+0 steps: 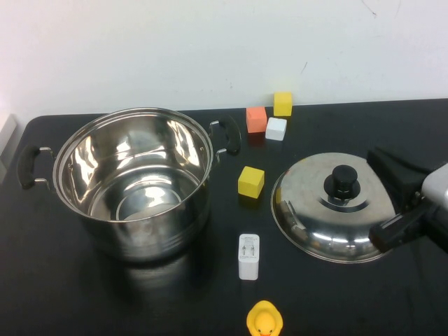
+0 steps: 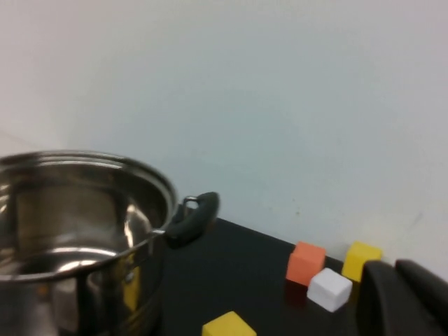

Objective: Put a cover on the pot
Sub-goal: Pick up the pot lid

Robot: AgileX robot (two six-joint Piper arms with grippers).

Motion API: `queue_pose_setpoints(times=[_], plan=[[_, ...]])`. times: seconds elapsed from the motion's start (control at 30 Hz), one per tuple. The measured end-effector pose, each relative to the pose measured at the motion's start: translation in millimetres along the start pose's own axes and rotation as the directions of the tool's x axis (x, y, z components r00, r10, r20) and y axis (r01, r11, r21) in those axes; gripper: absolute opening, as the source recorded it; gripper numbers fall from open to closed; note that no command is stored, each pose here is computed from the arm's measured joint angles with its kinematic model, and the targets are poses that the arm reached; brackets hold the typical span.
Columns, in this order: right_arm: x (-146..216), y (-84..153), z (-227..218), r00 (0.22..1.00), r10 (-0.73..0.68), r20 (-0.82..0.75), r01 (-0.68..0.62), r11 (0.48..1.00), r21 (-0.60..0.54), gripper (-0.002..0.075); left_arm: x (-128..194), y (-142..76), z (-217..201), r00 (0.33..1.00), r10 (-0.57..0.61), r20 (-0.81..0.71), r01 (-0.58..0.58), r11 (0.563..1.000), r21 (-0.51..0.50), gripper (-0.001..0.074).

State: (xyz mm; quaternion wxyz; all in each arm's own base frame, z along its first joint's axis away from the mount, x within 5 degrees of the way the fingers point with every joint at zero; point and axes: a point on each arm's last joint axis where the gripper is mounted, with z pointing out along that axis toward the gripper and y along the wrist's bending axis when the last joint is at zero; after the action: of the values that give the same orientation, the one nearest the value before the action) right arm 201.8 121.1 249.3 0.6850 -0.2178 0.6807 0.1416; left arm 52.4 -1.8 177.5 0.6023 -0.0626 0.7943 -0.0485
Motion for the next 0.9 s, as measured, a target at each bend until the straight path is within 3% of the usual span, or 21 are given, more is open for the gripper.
queue_pose_setpoints(times=[0.33, 0.53, 0.7, 0.9], plan=[[-2, -4, 1, 0.998, 0.053, 0.038, -0.055, 0.997, 0.046, -0.0002, 0, 0, 0, 1.0, 0.0, 0.0, 0.0, 1.0, 0.0, -0.0001], [-2, -6, 1, 0.995, -0.096, 0.035, 0.094, 0.993, 0.067, -0.0002, 0, 0, 0, 1.0, 0.0, 0.0, 0.0, 1.0, 0.0, -0.0001], [4, -5, 1, 0.99, -0.132, -0.039, 0.134, 0.99, 0.051, -0.0002, 0, 0, 0, 1.0, 0.0, 0.0, 0.0, 1.0, 0.0, -0.0001], [15, -2, 0, 0.986, -0.077, -0.149, 0.081, 0.997, 0.017, -0.0002, 0, 0, 0, 1.0, 0.0, 0.0, 0.0, 1.0, 0.0, -0.0002]])
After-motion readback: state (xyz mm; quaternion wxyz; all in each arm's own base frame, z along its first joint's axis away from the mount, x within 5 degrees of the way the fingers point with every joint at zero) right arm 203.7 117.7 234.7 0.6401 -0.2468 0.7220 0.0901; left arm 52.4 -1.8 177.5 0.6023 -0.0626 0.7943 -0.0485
